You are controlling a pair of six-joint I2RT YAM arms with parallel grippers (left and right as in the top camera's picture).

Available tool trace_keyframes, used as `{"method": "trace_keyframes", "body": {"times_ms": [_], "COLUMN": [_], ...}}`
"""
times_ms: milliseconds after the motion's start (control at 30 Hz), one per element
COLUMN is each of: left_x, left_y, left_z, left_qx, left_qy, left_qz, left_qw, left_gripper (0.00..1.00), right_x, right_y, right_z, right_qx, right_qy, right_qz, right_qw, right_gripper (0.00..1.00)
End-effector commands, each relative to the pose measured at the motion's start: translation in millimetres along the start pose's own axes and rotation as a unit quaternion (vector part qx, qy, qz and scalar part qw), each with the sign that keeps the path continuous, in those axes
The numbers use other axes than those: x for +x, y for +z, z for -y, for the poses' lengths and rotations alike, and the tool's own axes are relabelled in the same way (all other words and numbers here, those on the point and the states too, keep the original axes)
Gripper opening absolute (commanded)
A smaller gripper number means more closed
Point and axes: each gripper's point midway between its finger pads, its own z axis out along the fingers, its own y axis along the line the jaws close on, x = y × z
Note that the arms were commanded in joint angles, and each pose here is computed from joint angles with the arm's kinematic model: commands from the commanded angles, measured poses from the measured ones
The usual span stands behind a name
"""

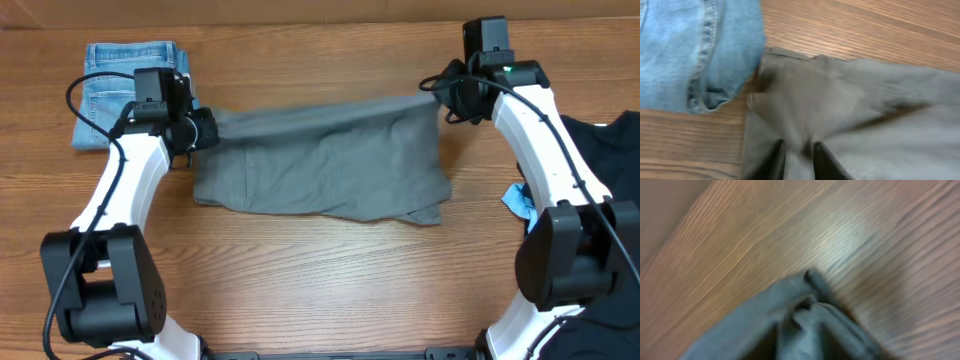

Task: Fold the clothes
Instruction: 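Lower the folded edge onto the shorts' top edge and release both grippers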

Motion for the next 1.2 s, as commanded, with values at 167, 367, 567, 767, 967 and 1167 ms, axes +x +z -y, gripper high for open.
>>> {"method": "trace_keyframes", "body": {"times_ms": [167,367,567,767,967,1167], "left_x": [8,52,96,117,118,111], "left_y": [-2,-16,-1,14,15,9], "left_z": [-23,-40,-47,-35,-35,-36], "left_qx": [-0.045,-0.067,-0.071,-0.026,-0.021,-0.014], "left_qy": [-0.013,-0.020,-0.005,-0.010,0.012,0.001], "left_qz": [-0.021,-0.114,-0.189,-0.225,-0.228,-0.227], "left_qw": [0.999,0.991,0.979,0.974,0.973,0.974], "left_gripper": [0.63,0.64,0.66,0.48,0.04,0.04], "right_x": [-20,24,85,134,141,134], "right_y": [-8,-19,-7,23,41,47], "right_z": [46,96,103,125,132,122], "right_qx": [0.063,0.113,0.076,0.088,0.079,0.056], "right_qy": [-0.012,0.004,-0.072,-0.081,-0.083,-0.085], "right_qz": [0.004,-0.126,-0.244,-0.276,-0.262,-0.245], "right_qw": [0.998,0.986,0.964,0.954,0.958,0.964], "right_gripper": [0.93,0.88,0.71,0.67,0.70,0.13]}}
